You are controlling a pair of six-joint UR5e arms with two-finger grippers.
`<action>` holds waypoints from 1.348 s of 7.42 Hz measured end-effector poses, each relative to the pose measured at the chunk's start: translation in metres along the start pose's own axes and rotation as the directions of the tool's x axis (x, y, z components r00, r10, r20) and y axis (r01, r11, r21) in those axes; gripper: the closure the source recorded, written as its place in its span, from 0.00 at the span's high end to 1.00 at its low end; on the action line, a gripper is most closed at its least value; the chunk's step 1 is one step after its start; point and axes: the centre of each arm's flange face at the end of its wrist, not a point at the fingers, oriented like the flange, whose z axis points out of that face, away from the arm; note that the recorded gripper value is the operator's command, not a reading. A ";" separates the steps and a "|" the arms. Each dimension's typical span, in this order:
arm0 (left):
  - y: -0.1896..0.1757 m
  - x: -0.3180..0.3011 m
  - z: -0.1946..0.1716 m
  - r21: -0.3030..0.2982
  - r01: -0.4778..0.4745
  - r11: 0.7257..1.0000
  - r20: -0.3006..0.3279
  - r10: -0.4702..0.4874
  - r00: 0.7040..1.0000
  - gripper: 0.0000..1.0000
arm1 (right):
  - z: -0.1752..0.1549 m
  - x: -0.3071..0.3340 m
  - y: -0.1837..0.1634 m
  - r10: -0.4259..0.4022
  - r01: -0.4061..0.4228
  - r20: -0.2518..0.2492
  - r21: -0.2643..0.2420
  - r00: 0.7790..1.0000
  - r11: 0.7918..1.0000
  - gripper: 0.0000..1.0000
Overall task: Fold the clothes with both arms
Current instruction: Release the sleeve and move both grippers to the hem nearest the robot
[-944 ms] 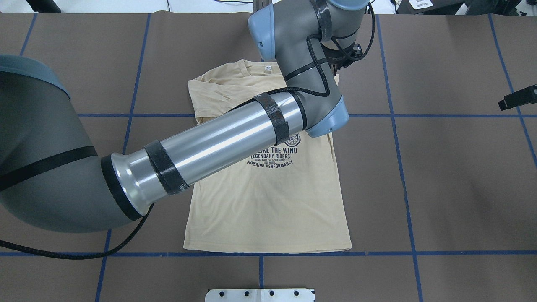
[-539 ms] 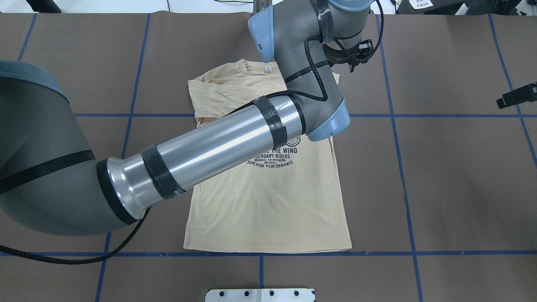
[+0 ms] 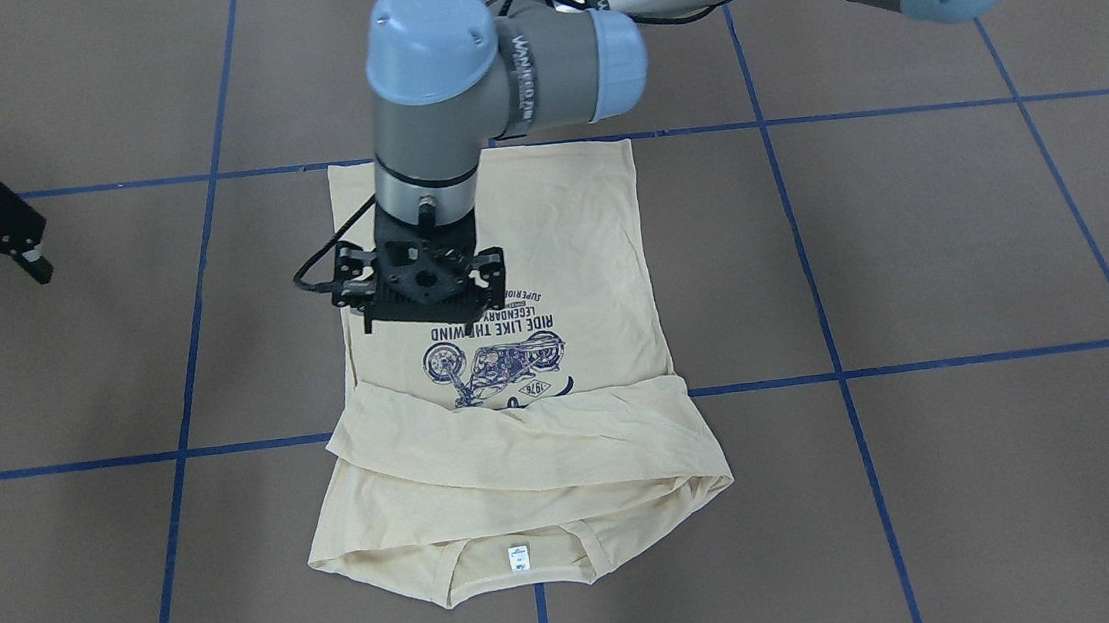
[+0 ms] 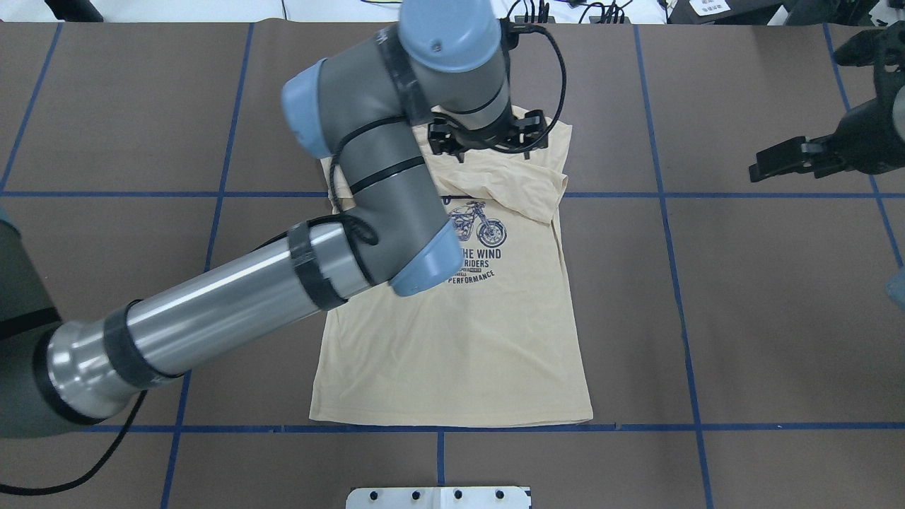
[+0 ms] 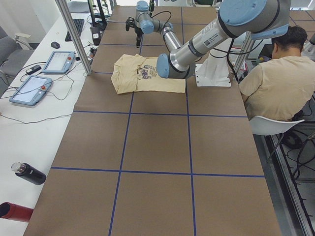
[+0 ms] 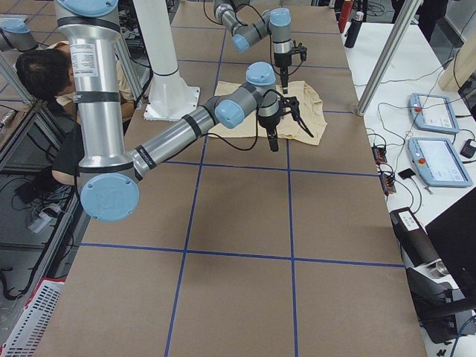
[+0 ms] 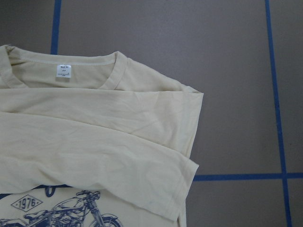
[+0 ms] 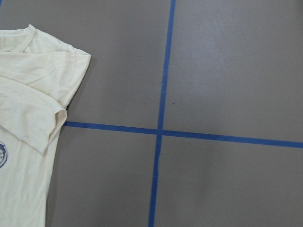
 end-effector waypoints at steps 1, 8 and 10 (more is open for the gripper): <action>0.029 -0.055 -0.011 0.005 -0.064 0.998 -0.006 0.064 0.998 1.00 | 0.011 -0.037 0.021 0.034 -0.034 0.001 0.004 0.999 0.999 1.00; 0.221 -0.221 -0.020 -0.017 -0.104 0.994 0.093 0.105 0.990 1.00 | 0.081 -0.193 0.202 0.119 -0.118 -0.035 0.035 0.992 0.992 1.00; 0.282 -0.208 0.003 -0.065 -0.034 0.997 0.088 0.039 0.995 0.83 | 0.084 -0.199 0.223 0.133 -0.131 -0.078 0.032 0.988 0.991 1.00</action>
